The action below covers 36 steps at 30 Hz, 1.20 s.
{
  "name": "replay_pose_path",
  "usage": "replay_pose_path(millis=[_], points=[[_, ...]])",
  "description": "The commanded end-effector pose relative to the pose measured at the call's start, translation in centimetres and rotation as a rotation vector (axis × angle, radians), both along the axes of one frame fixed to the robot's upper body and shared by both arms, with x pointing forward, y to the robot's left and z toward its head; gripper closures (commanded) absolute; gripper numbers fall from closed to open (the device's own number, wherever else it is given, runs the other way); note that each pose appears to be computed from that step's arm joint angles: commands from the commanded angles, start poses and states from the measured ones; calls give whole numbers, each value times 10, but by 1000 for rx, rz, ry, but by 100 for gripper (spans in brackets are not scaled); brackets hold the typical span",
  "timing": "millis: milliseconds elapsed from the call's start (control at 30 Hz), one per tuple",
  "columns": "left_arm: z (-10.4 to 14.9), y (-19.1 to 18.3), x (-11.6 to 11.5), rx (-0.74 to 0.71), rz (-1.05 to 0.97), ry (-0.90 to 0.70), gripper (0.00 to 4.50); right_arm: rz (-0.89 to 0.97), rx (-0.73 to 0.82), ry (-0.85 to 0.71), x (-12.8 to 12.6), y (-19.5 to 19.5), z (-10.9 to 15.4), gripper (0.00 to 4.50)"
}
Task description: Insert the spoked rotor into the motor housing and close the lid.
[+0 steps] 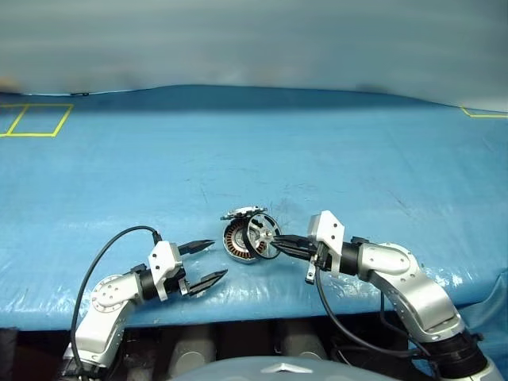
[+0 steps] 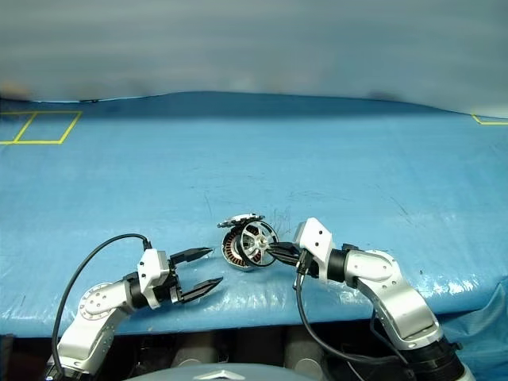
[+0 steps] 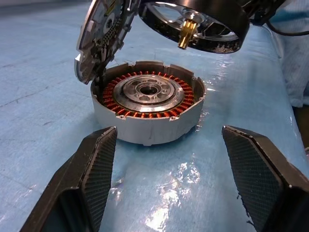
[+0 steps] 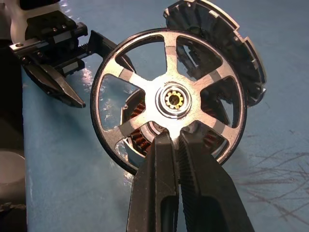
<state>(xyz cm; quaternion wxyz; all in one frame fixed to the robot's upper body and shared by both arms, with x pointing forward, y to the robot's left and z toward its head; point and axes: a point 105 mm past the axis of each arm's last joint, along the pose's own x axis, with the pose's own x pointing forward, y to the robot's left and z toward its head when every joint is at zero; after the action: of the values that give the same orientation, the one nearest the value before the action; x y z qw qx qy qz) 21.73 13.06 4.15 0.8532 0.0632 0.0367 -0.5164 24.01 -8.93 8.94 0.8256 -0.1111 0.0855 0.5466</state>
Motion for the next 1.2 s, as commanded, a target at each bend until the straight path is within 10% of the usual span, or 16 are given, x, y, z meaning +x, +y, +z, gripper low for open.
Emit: replay_pose_path(millis=[33,1200], points=[[8,-6,-1,-6,-9,-28,81,15,12,-47,6,4,8,448],[-19,9,0,5,7,-1,81,57,-75,-65,24,20,-14,448]])
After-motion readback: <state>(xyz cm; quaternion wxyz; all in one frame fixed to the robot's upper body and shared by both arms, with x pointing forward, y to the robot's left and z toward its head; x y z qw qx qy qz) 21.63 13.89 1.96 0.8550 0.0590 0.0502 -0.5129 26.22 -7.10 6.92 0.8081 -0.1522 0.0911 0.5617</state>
